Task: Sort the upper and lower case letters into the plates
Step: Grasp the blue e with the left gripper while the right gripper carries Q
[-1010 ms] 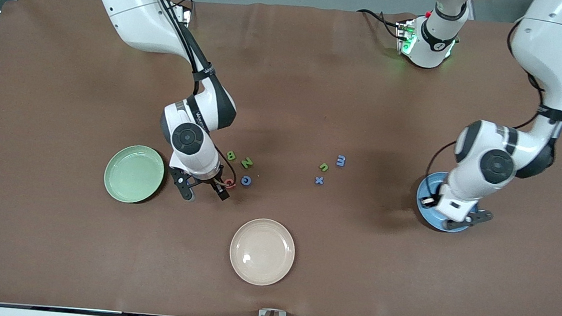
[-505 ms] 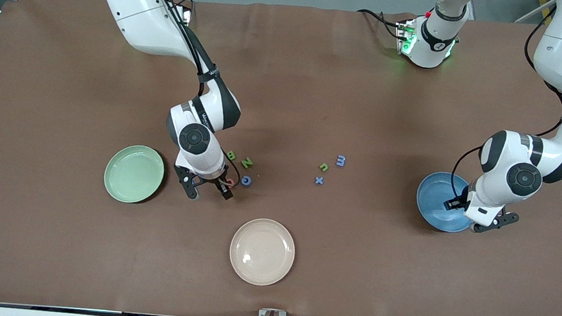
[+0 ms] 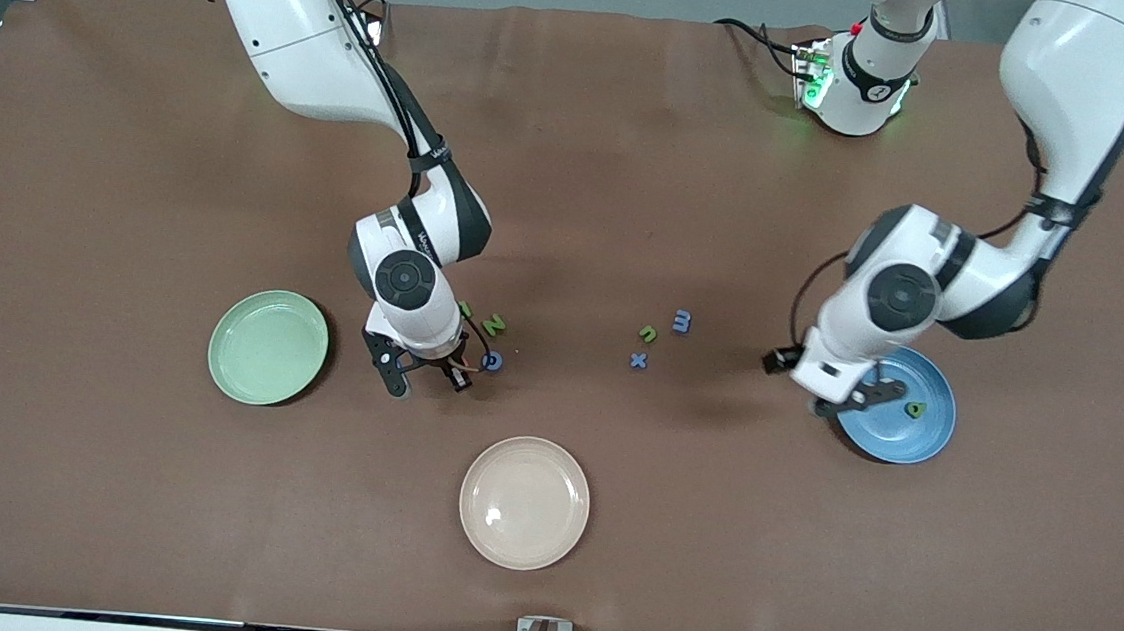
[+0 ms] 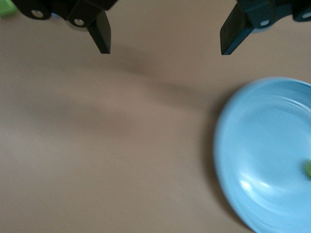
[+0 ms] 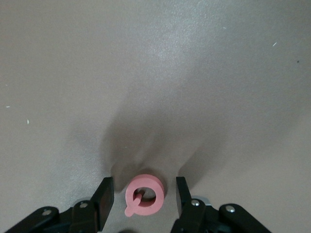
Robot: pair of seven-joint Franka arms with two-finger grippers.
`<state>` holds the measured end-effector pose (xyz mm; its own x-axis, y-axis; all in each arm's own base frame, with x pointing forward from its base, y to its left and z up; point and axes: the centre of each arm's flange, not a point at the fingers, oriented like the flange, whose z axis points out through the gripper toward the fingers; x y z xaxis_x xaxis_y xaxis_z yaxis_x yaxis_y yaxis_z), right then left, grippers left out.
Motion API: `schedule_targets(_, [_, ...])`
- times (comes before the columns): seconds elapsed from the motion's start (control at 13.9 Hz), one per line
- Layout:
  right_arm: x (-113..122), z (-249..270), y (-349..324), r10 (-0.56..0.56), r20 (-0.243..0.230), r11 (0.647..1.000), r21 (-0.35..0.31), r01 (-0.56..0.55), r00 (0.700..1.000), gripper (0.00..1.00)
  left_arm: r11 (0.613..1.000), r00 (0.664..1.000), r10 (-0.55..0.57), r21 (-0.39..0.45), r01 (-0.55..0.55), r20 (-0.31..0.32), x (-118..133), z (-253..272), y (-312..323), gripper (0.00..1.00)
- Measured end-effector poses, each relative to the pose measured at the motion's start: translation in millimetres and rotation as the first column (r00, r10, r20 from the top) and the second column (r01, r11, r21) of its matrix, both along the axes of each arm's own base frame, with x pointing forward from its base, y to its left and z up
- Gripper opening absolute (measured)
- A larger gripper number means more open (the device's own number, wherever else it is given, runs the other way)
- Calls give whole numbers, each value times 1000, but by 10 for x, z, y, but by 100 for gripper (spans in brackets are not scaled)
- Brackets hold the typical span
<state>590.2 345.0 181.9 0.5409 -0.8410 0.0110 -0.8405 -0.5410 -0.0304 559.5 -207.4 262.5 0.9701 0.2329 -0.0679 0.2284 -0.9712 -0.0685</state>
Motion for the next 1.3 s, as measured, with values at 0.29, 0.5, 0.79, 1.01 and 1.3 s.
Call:
schedule_targets(0.29, [13,10,21,-17,7,1000,22,17,1000,40,980,982,-182,-77,186,59,-534,-443,-656,91])
schedule_targets(0.5, [24,29,33,-15,13,1000,24,14,1000,35,956,958,-279,-71,283,65,-768,-626,-1024,79])
schedule_targets(0.79, [174,152,-138,64,-18,998,-4,-64,998,35,943,947,-316,-88,320,49,-885,-746,-1225,70])
schedule_targets(1.01, [401,529,-681,210,-49,978,-10,-210,977,35,942,947,-317,-105,320,43,-862,-807,-1301,56])
schedule_targets(1.3, [373,724,-1746,358,-86,933,7,-359,930,35,940,944,-324,-92,330,67,-742,-810,-1266,51])
